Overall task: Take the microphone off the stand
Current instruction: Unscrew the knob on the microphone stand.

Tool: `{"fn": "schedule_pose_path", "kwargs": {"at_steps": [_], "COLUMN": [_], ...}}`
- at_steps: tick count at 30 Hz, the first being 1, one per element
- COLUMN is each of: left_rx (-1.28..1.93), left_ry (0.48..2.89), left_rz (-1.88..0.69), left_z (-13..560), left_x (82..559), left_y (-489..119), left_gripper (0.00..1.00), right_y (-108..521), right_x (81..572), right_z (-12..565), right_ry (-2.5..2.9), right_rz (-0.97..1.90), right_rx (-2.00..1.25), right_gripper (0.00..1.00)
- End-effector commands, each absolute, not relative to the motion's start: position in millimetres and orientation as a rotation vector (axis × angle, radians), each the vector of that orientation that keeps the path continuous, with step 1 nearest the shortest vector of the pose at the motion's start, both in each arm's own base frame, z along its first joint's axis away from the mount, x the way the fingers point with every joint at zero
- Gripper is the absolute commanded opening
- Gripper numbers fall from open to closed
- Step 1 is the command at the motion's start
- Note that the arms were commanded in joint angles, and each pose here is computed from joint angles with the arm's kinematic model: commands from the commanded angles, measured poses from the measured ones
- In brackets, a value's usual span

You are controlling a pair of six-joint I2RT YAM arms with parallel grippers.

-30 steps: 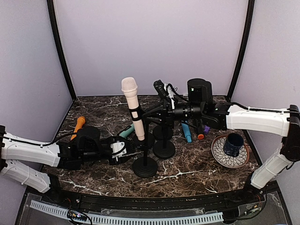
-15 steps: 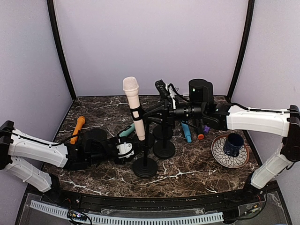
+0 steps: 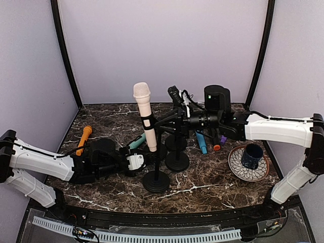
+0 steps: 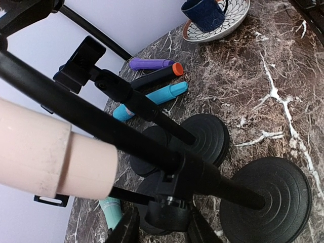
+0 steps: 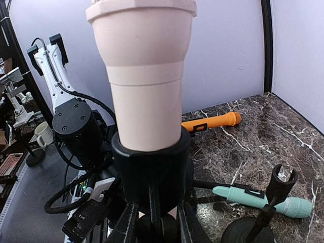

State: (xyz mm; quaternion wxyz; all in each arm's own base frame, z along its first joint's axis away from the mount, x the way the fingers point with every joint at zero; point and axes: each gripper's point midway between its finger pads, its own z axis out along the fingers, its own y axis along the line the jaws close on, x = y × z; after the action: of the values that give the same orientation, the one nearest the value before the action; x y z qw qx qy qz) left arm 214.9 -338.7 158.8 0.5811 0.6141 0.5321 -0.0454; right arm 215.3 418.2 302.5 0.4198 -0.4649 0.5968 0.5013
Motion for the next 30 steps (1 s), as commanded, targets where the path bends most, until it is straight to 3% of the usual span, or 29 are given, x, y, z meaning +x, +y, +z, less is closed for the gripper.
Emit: {"fn": "schedule_pose_path", "kwargs": {"at_steps": [1, 10, 21, 30], "left_rx": [1.418, 1.423, 1.348, 1.155], "left_ry": [1.217, 1.279, 1.457, 1.630], "left_rz": [-0.135, -0.153, -0.295, -0.629], "left_z": [173, 166, 159, 162], "left_x": [214, 216, 212, 207], "left_y": [-347, -349, -349, -347], "left_gripper": [0.29, 0.13, 0.05, 0.03], "right_y": [412, 413, 411, 413], "right_x": [205, 206, 205, 208], "right_z": [355, 351, 345, 332], "right_ry": [1.301, 1.308, 1.315, 1.357], "right_rz": [1.292, 1.295, 1.291, 1.279], "right_rx": [-1.138, -1.140, -1.138, -1.134], "right_gripper": [0.00, 0.00, 0.00, 0.00]}}
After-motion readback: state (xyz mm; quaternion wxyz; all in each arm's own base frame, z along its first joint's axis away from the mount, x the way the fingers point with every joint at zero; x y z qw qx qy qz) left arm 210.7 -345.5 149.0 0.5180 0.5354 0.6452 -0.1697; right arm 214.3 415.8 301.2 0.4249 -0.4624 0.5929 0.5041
